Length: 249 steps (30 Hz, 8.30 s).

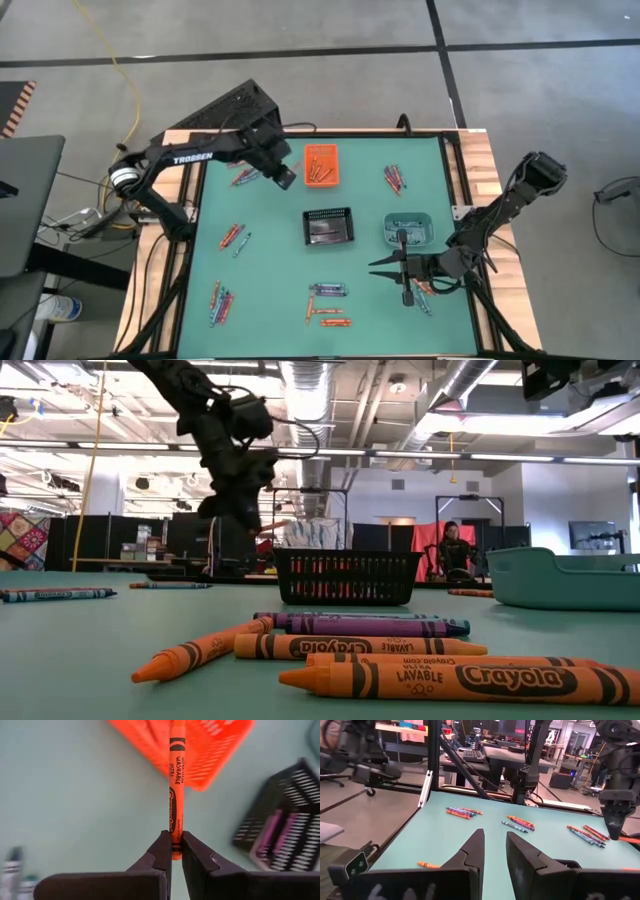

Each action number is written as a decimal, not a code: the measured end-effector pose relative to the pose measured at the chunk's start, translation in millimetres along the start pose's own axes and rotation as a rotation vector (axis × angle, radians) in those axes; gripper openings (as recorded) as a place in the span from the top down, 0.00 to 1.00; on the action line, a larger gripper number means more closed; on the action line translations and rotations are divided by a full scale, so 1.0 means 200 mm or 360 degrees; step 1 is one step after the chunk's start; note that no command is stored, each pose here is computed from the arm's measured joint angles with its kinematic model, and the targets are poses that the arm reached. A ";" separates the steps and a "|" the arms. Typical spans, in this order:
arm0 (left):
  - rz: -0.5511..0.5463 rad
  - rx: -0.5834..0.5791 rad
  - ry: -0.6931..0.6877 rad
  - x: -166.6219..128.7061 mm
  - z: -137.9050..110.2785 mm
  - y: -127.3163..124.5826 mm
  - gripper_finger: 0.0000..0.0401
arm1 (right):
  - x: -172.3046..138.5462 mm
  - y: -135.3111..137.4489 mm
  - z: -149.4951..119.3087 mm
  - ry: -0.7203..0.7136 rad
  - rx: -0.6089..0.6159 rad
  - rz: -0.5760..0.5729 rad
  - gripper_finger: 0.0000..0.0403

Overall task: Sort crayons
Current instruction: Put the orange crayon into the orange bin

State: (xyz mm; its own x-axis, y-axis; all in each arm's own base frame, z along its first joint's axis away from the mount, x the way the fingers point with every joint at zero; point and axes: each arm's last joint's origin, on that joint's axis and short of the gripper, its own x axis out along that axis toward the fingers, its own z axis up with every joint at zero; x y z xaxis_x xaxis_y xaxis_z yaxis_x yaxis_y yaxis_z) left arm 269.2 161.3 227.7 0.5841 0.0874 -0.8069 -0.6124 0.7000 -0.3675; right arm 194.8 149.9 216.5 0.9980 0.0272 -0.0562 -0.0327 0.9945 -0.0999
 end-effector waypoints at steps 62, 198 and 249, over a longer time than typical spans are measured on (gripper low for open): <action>-0.0222 -0.0781 -0.0459 0.29 0.13 -0.12 0.71 | -0.01 0.01 0.01 -0.0016 0.0011 0.0010 0.80; 0.0284 -0.0177 -0.0319 0.27 0.30 -0.39 0.97 | 0.00 0.01 0.00 -0.0014 0.0037 0.0089 0.80; -0.0080 0.0576 -0.1081 -0.39 -0.31 -0.43 0.66 | 0.12 -0.20 0.02 -0.0075 0.0124 -0.0233 0.80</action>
State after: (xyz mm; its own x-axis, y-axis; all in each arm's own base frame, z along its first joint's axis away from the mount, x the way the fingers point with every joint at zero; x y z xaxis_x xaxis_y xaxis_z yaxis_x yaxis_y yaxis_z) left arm 243.5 50.2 292.5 0.8770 0.3836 -0.2895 -0.4325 0.8925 -0.1277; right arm 220.0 111.3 223.4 0.9933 -0.1159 0.0003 0.1159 0.9929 -0.0263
